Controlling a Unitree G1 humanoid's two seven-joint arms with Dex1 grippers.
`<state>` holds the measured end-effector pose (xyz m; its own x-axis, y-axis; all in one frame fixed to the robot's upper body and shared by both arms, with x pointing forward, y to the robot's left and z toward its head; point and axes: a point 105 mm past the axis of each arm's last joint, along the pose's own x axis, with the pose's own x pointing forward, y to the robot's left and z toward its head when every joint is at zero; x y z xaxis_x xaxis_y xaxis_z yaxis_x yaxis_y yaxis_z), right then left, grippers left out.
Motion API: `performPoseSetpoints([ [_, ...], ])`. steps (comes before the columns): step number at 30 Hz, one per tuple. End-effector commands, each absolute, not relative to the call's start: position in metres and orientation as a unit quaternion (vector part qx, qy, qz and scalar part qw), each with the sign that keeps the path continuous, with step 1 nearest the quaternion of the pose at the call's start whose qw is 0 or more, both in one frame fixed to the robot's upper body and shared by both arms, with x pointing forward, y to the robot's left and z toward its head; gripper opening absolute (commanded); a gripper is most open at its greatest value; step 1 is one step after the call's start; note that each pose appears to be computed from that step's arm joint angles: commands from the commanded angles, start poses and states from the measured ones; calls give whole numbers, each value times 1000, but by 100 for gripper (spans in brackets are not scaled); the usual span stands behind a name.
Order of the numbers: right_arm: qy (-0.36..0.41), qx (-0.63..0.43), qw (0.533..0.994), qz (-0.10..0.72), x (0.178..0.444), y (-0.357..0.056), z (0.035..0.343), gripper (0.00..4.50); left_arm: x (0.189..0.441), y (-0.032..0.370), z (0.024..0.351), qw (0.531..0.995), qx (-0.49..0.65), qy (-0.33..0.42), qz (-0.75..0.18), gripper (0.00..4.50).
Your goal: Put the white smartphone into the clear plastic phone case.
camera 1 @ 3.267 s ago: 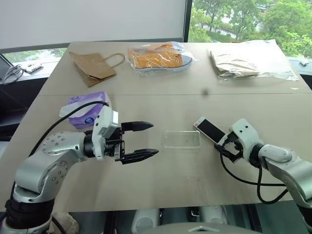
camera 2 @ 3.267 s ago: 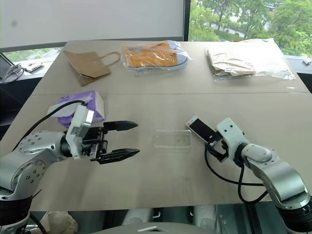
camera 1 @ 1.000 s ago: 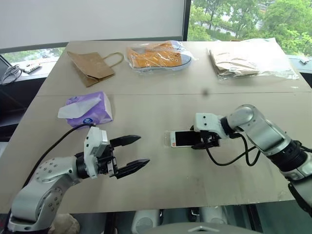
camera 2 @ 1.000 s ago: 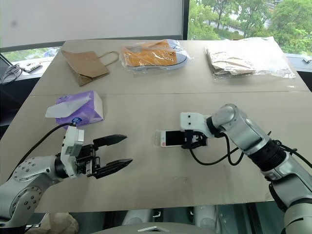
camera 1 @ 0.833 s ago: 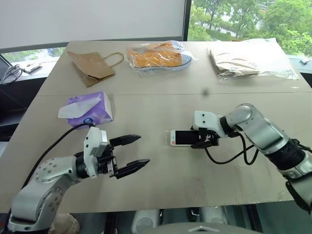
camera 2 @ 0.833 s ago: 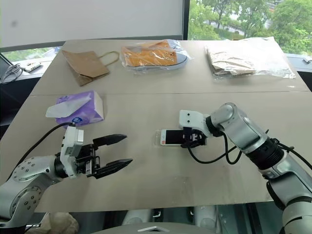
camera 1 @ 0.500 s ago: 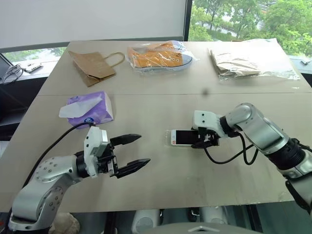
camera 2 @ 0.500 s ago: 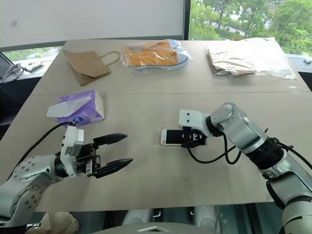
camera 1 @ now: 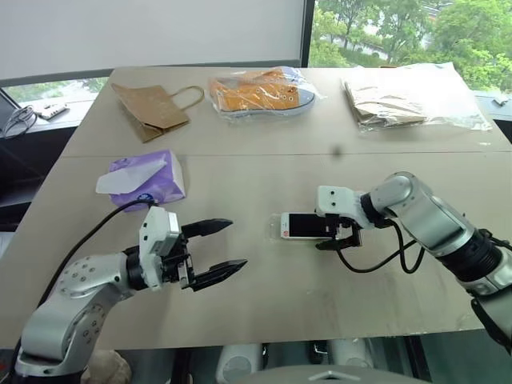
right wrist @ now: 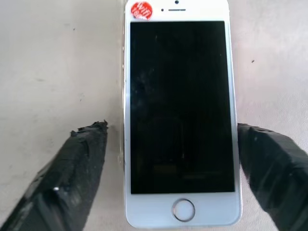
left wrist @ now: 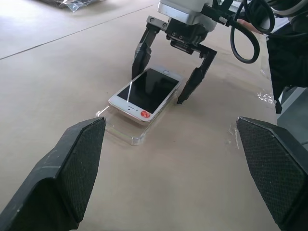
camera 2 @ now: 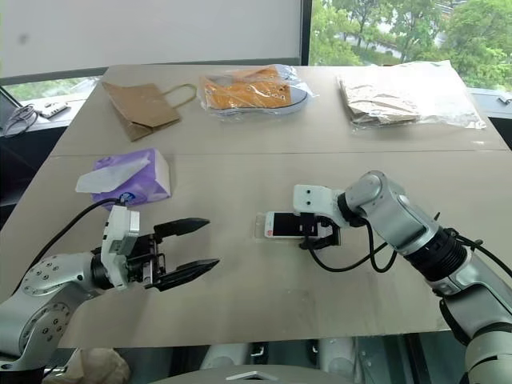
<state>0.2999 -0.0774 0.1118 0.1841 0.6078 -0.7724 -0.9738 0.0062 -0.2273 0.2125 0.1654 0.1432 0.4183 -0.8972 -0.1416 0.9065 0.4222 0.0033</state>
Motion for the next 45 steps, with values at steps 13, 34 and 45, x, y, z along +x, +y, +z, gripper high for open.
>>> performPoseSetpoints([
  [13,139,-311,725,599,288,-62,156,134,215,162,144,831,51,55,-551,450],
  [34,124,-297,714,621,295,-24,126,0,212,168,141,835,59,64,-544,222],
  [45,148,-296,703,629,290,-27,115,0,217,172,128,834,69,67,-543,1],
])
